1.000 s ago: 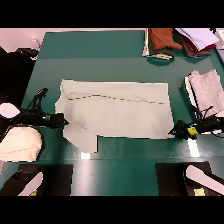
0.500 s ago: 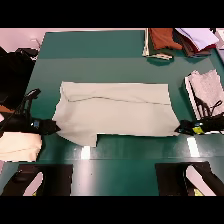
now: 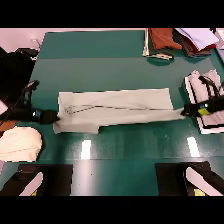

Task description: Fold the shirts.

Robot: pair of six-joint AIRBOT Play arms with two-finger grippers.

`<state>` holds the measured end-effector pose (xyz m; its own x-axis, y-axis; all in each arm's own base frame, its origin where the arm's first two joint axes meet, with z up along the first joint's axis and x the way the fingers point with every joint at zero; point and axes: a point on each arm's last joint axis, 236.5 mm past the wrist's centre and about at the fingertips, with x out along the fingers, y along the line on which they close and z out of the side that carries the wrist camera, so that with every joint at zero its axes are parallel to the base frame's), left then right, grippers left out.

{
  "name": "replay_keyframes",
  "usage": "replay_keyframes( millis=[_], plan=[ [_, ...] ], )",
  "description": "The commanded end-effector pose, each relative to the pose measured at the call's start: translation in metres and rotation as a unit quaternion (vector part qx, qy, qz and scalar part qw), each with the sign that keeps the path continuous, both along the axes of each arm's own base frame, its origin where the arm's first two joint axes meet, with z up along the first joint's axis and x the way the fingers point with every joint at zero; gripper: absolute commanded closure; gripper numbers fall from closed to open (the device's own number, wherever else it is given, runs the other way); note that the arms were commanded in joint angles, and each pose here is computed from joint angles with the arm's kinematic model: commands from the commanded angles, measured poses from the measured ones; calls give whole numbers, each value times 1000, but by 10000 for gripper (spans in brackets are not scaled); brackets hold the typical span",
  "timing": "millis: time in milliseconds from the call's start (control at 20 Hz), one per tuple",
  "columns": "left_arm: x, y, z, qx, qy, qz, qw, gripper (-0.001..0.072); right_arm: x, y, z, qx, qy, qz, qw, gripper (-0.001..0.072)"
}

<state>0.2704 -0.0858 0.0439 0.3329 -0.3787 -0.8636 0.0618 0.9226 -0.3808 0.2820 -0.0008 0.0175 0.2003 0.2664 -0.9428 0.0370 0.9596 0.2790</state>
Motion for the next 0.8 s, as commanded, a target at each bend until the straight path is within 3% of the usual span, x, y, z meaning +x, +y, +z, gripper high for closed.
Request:
replay_keyframes(
  millis=[0, 400, 450, 500, 550, 650, 750],
  plan=[
    [80, 10, -4, 14, -53, 17, 998, 686, 53, 7, -6, -3, 3, 16, 1000, 692],
    [173, 19, -34, 20, -71, 44, 996, 682, 130, 2, -22, 10, 13, 15, 1000, 689],
    [176, 20, -32, 19, -78, 50, 996, 626, 137, 7, -20, 24, 7, 13, 1000, 585],
    [178, 21, -29, 15, -78, 60, 995, 324, 145, 8, -16, 38, -4, 7, 999, 338],
    [179, 20, -26, 9, -74, 68, 995, 112, 149, 9, -11, 54, -15, 6, 998, 218],
    [172, 15, -19, 5, -59, 54, 997, 254, 150, 7, -3, 82, -26, 8, 996, 218],
    [165, 9, -16, -4, -41, 43, 998, 493, 139, -11, -9, 91, -9, -8, 996, 198]
  ],
)
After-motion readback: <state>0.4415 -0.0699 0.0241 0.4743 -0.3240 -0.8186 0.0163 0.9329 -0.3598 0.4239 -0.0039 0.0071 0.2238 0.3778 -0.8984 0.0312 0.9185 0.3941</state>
